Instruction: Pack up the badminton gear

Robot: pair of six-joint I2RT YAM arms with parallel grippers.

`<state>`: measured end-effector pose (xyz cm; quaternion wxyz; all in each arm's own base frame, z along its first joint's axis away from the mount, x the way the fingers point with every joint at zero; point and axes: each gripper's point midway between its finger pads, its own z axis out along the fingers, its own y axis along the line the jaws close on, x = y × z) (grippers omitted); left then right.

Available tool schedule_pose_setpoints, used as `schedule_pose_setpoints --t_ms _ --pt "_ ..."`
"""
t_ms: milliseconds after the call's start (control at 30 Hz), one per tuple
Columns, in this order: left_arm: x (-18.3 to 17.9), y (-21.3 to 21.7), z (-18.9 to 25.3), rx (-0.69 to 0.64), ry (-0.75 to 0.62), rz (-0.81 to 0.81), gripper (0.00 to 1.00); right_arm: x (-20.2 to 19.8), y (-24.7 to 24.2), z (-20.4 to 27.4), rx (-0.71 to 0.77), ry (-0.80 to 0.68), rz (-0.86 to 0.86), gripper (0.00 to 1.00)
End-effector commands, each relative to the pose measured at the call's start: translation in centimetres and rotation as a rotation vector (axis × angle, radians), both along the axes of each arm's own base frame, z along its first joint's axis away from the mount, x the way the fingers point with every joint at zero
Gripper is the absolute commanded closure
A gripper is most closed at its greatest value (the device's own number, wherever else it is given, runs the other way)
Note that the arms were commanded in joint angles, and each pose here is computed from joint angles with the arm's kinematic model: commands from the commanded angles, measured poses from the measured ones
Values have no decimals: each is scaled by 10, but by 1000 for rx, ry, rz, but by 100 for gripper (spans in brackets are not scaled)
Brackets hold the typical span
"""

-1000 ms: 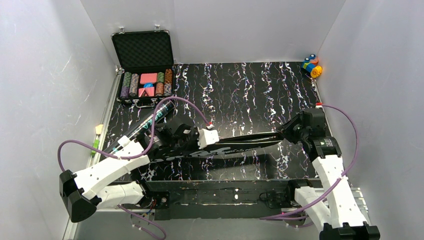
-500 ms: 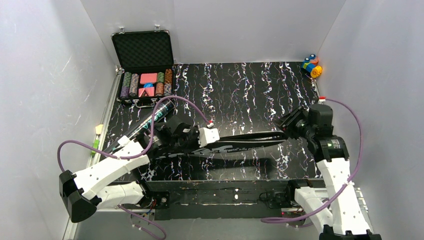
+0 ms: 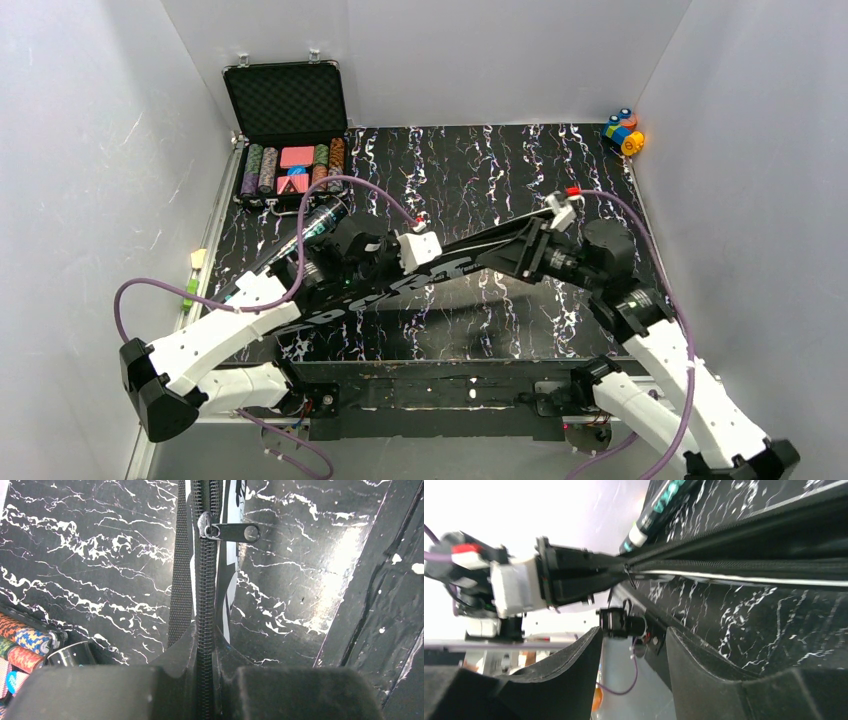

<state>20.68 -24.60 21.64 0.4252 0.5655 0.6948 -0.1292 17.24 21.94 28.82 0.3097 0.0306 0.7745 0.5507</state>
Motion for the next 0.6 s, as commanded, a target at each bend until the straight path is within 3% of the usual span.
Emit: schedule_pose_setpoints --t_ms 0,233,567 --pt "11 -20 58 -169 -79 -1 100 -6 39 18 85 -113 150 42" --pt "11 -24 69 -186 -80 -14 100 7 79 26 158 -151 208 42" --pt "7 -24 73 -199 -74 -25 100 24 90 11 136 -139 160 44"
